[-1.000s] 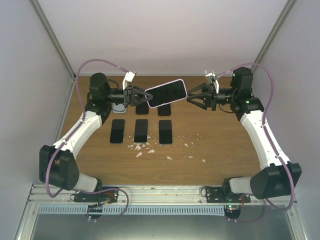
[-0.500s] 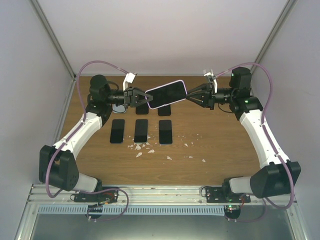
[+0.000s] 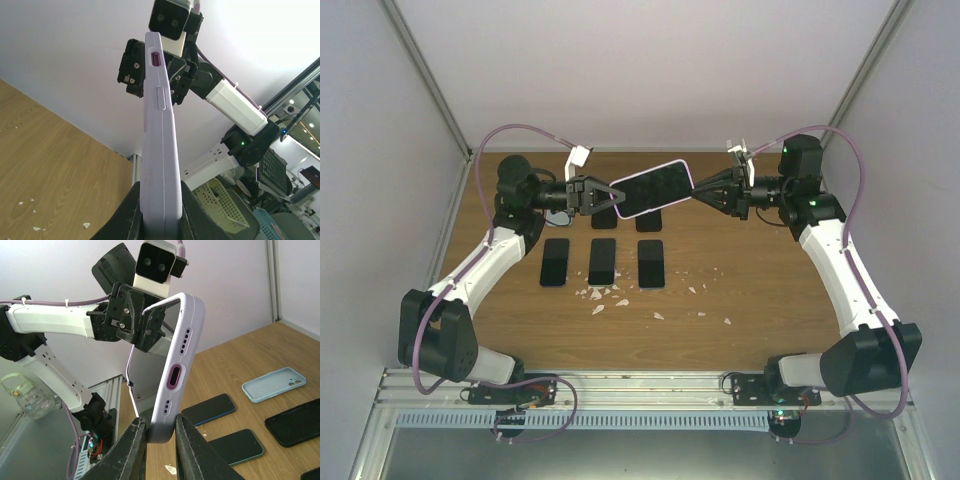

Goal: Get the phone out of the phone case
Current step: Remove the phone case from the phone.

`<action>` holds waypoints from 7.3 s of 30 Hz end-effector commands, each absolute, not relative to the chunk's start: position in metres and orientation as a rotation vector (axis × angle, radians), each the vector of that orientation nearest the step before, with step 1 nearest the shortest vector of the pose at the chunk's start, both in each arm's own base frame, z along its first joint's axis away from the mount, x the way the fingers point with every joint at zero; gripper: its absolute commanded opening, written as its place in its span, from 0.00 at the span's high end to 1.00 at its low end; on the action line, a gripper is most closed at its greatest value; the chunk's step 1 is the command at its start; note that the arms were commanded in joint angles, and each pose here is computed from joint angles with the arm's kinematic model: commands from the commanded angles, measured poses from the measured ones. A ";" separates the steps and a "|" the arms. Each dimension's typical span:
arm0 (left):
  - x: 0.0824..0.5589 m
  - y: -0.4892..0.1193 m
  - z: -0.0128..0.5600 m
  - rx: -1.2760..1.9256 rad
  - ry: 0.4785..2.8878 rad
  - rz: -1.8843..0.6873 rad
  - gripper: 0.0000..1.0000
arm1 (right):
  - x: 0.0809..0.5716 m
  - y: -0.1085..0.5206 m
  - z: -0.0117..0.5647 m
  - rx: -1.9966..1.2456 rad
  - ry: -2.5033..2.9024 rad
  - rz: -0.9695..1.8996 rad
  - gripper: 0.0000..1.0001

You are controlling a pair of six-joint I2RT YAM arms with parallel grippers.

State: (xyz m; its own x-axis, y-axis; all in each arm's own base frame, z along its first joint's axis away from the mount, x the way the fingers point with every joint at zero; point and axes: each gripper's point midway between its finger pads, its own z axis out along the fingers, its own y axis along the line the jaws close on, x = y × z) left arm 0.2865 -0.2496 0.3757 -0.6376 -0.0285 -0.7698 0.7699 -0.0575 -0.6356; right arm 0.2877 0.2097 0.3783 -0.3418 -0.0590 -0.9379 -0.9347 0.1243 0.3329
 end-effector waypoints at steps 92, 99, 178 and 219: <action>0.229 -0.276 0.401 1.127 1.416 -1.756 1.00 | 0.287 0.213 0.360 -0.955 1.610 1.450 0.81; 0.237 -0.282 0.394 1.133 1.444 -1.749 1.00 | 0.269 0.221 0.369 -1.027 1.561 1.532 0.78; 0.334 -0.387 0.377 1.397 1.050 -0.164 0.23 | 0.388 0.165 0.280 0.241 2.088 1.504 1.00; 0.399 -0.417 0.279 1.571 1.150 0.243 0.53 | 0.366 0.185 0.276 0.282 2.068 1.712 0.99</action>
State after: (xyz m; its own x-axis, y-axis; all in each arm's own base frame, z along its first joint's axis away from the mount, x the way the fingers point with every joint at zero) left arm 0.3857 -0.4120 0.2778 0.5068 0.7132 -0.4843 0.6185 0.0905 0.7806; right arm 0.3780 0.1730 0.2426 -0.8662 0.4843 -0.1230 0.0078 0.2593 0.9658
